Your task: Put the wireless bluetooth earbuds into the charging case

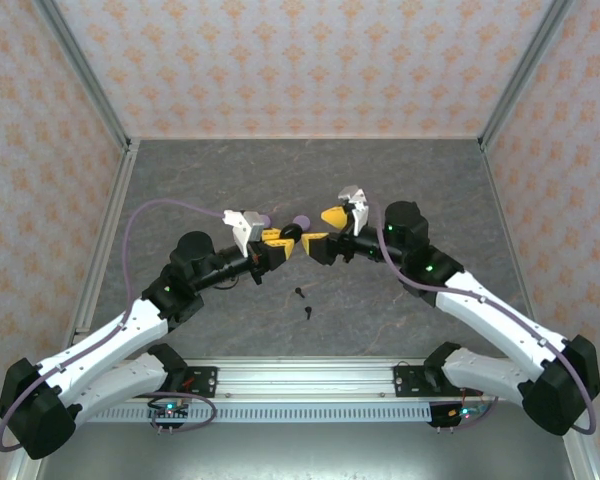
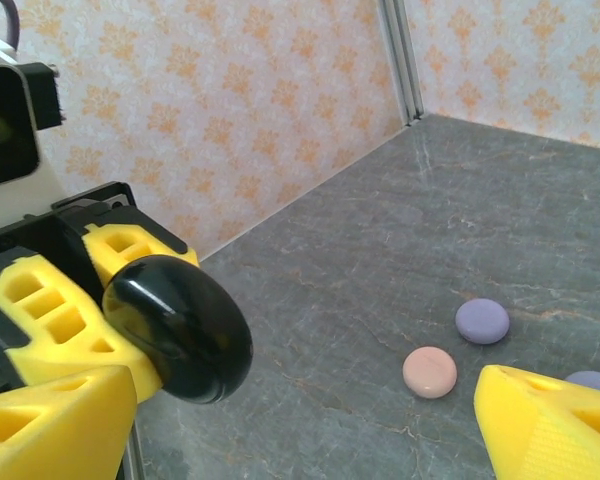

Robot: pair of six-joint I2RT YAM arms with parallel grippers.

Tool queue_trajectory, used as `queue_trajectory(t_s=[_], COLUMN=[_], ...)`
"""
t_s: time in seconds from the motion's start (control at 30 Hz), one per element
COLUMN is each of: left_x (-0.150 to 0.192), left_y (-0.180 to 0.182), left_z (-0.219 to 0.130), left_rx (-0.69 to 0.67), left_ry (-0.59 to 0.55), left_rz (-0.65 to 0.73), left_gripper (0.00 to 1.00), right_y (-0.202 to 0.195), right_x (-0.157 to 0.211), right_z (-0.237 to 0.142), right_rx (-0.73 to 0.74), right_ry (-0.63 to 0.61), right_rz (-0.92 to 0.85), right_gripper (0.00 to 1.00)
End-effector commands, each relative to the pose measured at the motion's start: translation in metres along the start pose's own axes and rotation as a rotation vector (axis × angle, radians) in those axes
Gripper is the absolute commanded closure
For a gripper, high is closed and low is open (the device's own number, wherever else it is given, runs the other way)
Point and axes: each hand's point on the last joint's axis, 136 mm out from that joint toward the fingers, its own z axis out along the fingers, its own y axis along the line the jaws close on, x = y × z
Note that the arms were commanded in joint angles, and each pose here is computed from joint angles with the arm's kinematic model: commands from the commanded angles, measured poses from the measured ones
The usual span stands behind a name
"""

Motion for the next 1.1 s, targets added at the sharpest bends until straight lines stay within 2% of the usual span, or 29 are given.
queue_trajectory(t_s=[0.0, 0.7, 0.9, 1.07], left_x=[-0.007, -0.002, 0.002, 0.004], left_y=[-0.009, -0.011, -0.008, -0.006], left_z=[-0.003, -0.002, -0.003, -0.006], left_rx=[0.039, 0.052, 0.037, 0.02], left_ry=[-0.029, -0.009, 0.007, 0.012], left_rz=[0.041, 0.052, 0.057, 0.078], left_gripper=[1.0, 1.0, 1.0, 1.0], right_y=[0.014, -0.003, 0.002, -0.005], right_x=[-0.032, -0.039, -0.048, -0.046], right_z=[0.0, 0.018, 0.003, -0.019], right_rx=[-0.054, 0.01, 0.034, 0.142], right_ry=[-0.077, -0.043, -0.061, -0.029], right_rz=[-0.036, 0.011, 0.013, 0.056], right_gripper=[0.12, 0.12, 0.11, 0.11])
